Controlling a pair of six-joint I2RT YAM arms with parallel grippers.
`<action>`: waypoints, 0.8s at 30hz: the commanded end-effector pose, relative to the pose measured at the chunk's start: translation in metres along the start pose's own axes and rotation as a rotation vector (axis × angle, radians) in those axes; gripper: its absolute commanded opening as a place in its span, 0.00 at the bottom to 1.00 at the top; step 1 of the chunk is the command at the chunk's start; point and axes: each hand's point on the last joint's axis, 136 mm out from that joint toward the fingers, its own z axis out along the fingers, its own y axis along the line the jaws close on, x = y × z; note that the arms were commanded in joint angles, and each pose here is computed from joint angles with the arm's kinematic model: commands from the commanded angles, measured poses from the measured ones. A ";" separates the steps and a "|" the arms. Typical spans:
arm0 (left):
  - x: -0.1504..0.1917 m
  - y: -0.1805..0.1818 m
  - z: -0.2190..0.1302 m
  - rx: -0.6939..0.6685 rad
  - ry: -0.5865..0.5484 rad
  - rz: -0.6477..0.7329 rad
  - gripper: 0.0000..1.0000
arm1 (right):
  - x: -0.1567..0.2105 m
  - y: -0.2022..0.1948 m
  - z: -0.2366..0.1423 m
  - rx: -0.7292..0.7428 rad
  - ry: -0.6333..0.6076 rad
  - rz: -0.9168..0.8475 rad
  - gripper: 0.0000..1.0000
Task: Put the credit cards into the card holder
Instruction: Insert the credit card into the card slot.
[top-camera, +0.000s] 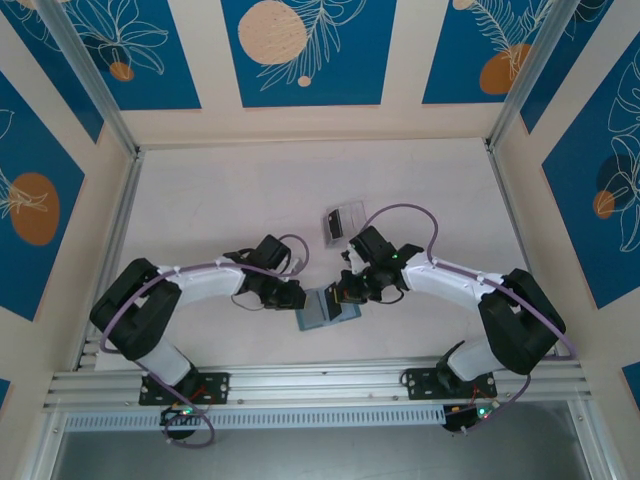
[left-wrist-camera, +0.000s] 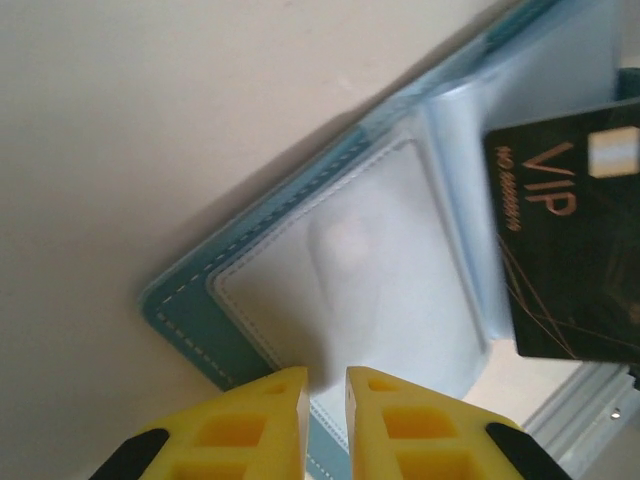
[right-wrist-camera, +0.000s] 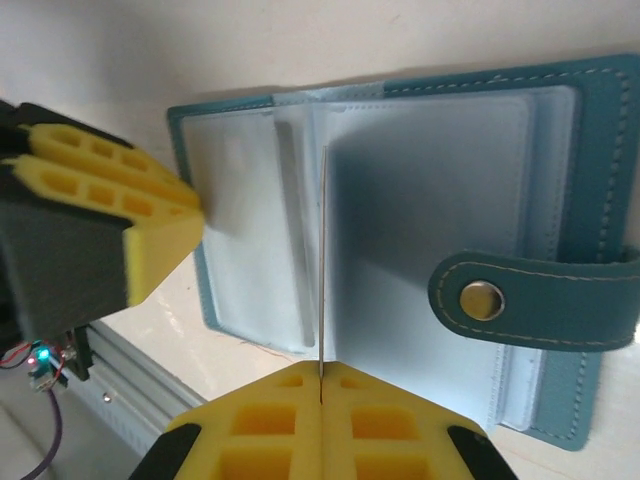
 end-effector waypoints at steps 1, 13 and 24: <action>0.008 0.021 0.004 -0.087 0.030 0.002 0.17 | 0.005 0.012 -0.004 -0.104 0.025 -0.020 0.00; 0.012 0.033 0.010 -0.131 0.051 0.001 0.17 | 0.004 0.003 0.010 -0.134 0.071 0.003 0.00; 0.011 0.035 0.011 -0.129 0.055 -0.001 0.16 | 0.003 -0.008 0.020 -0.136 0.101 0.018 0.00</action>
